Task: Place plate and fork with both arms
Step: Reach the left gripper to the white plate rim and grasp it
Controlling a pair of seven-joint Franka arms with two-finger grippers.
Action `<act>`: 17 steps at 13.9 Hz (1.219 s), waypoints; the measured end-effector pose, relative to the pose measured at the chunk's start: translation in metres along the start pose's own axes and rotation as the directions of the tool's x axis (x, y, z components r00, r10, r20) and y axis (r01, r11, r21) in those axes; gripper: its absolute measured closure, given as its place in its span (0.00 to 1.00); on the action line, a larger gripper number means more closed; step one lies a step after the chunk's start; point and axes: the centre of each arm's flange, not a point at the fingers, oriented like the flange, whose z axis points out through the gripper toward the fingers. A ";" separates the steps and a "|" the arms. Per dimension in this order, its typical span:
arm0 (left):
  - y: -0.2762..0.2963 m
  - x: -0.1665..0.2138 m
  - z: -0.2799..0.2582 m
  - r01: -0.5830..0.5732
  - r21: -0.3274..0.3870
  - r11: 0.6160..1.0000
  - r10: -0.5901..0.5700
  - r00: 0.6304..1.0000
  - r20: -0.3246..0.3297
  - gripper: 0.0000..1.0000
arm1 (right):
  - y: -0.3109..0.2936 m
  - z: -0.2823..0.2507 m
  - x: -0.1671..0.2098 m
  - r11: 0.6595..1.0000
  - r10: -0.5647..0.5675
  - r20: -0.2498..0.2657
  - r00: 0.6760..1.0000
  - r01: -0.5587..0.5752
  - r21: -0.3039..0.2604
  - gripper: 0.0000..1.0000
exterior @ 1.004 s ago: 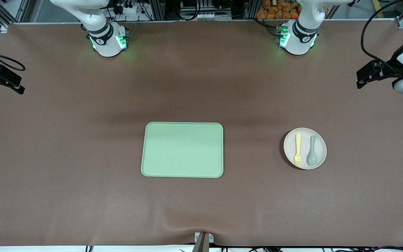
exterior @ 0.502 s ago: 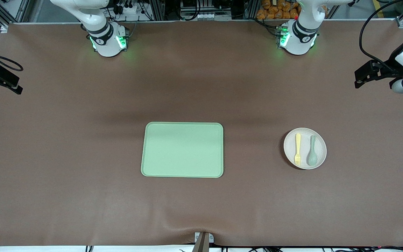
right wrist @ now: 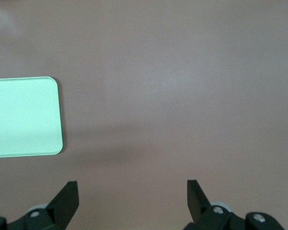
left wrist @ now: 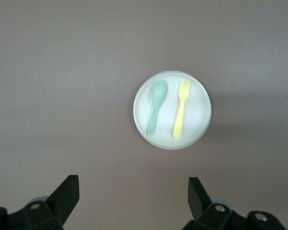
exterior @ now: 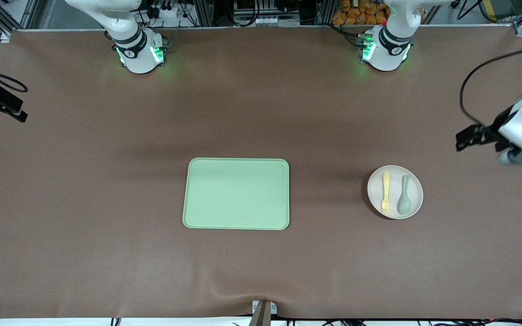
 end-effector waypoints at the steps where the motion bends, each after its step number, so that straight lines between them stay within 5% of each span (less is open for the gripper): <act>1: -0.010 0.002 0.046 0.015 -0.003 1.000 -0.015 1.000 -0.025 0.00 | 0.000 0.000 0.000 1.000 0.000 0.000 1.000 0.000 0.000 0.00; 6: -0.043 0.003 0.211 0.060 -0.027 0.998 -0.060 0.998 0.015 0.00 | 0.000 0.001 0.000 1.000 0.000 0.002 1.000 0.000 0.000 0.00; 13: -0.045 0.002 0.293 0.115 -0.077 0.990 -0.113 0.993 0.031 0.00 | 0.000 0.003 0.001 1.000 0.000 0.006 1.000 0.000 0.000 0.00; 15: -0.044 0.002 0.302 0.117 -0.080 0.990 -0.114 0.993 0.034 0.07 | 0.000 0.003 0.001 1.000 0.000 0.006 1.000 0.000 0.000 0.00; 17: -0.044 0.003 0.301 0.121 -0.082 0.989 -0.119 0.992 0.032 0.26 | -0.001 0.003 0.001 1.000 -0.002 0.006 1.000 0.002 0.001 0.00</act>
